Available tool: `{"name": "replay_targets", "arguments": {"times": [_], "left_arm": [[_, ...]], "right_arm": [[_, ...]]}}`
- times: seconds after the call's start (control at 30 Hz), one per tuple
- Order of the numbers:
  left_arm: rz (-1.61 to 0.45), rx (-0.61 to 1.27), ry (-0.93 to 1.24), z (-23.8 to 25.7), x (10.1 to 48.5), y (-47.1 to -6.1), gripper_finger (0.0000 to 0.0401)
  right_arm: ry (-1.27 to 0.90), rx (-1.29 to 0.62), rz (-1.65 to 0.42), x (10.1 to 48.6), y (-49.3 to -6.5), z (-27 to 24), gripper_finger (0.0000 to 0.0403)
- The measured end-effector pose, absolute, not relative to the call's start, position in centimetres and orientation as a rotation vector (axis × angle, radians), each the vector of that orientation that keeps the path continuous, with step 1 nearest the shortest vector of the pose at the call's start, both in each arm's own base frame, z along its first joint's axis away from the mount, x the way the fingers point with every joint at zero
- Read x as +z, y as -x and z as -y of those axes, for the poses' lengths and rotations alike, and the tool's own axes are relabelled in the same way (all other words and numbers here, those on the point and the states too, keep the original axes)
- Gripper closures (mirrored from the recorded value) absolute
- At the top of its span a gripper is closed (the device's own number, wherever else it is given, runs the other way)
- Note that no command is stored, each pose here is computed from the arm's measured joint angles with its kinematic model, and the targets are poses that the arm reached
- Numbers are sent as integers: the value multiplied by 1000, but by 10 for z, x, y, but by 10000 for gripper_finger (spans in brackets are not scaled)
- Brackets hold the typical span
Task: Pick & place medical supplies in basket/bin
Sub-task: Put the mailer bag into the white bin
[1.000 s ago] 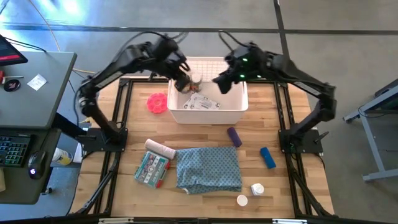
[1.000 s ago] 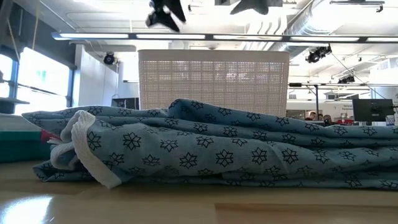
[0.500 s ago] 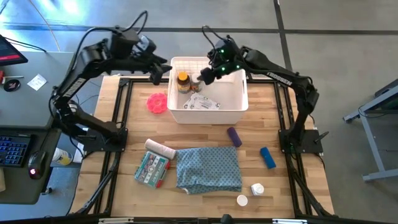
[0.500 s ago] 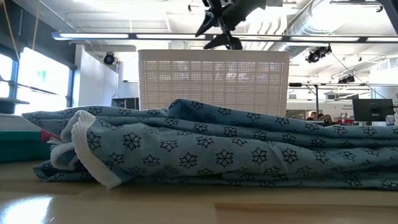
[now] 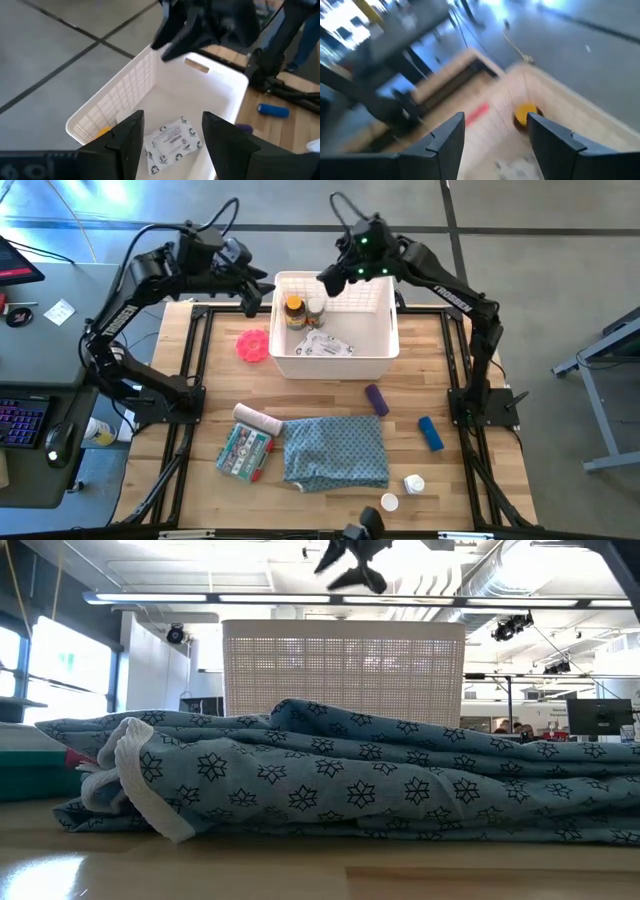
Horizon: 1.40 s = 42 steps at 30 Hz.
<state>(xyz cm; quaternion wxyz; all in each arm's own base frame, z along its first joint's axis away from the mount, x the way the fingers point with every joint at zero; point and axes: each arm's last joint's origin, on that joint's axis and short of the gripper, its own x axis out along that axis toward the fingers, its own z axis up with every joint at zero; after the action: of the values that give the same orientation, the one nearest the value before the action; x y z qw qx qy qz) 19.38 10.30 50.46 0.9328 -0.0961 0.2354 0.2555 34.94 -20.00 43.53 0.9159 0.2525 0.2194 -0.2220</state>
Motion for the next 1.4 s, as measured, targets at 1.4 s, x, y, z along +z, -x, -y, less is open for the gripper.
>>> {"name": "replay_targets", "arguments": {"times": [1.4], "left_arm": [[-605, 526, 438, -108, 483, -208, 167]], "right_arm": [[-815, -574, -835, 212, -359, 208, 199]]}}
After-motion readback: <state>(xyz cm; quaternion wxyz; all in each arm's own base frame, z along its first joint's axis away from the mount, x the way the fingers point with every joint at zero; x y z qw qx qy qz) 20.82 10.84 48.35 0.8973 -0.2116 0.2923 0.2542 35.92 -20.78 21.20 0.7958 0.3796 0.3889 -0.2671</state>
